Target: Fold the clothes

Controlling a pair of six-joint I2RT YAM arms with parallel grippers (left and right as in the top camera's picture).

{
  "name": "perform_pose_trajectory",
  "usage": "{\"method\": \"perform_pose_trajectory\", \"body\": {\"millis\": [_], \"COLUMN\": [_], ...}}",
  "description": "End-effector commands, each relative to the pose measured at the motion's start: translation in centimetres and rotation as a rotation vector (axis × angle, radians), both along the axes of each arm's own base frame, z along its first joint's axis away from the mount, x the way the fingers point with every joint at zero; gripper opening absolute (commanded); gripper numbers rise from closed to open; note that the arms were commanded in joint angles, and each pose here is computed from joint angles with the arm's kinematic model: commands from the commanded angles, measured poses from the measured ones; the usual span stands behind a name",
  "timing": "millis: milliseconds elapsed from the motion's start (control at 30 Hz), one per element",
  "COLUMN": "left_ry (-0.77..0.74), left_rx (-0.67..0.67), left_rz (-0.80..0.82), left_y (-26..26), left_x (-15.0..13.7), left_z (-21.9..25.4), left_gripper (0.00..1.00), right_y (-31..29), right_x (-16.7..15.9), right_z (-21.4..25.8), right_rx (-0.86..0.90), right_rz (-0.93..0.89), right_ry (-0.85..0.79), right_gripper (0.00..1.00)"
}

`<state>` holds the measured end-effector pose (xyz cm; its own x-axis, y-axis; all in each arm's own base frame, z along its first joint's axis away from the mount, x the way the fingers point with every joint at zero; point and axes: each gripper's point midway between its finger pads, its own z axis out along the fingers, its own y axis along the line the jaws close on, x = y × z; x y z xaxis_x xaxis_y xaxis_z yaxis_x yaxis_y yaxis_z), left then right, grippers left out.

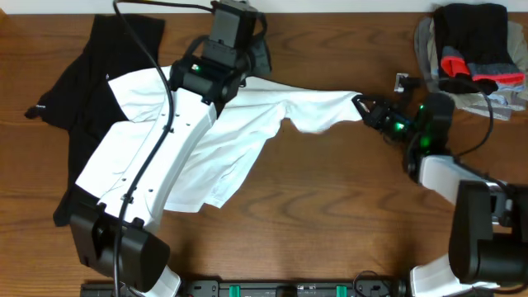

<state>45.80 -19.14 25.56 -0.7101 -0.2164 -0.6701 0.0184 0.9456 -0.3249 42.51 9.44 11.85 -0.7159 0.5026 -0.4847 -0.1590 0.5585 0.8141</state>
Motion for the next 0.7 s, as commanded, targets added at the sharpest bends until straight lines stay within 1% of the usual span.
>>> {"method": "perform_pose_trajectory", "body": {"millis": [0,133,333,433,667], "left_ry": [0.022,0.059,0.199,0.284,0.477], "left_rx": [0.039,0.09,0.224,0.288,0.418], "left_rz": [-0.015,-0.046,-0.126,-0.17,-0.312], "left_y": [-0.2,0.0,1.5,2.4,4.3], "left_x": [0.0,-0.5,-3.2,-5.1,-10.0], "left_z": [-1.4,-2.6,-5.6,-6.9,-8.9], "left_gripper": [0.06,0.06,0.06,0.06,0.06], "right_y": [0.1,-1.5,-5.8,-7.9,-10.3], "right_x": [1.1,1.7,1.9,2.3,2.7], "right_z": [3.6,2.8,2.8,3.3,3.9], "right_rx": [-0.179,-0.396,-0.702,-0.791,-0.831], "right_rz": [0.085,0.083,0.007,-0.058,-0.105], "right_ry": [-0.182,-0.077,0.061,0.083,0.079], "right_gripper": [0.01,0.01,0.01,0.01,0.01]}}
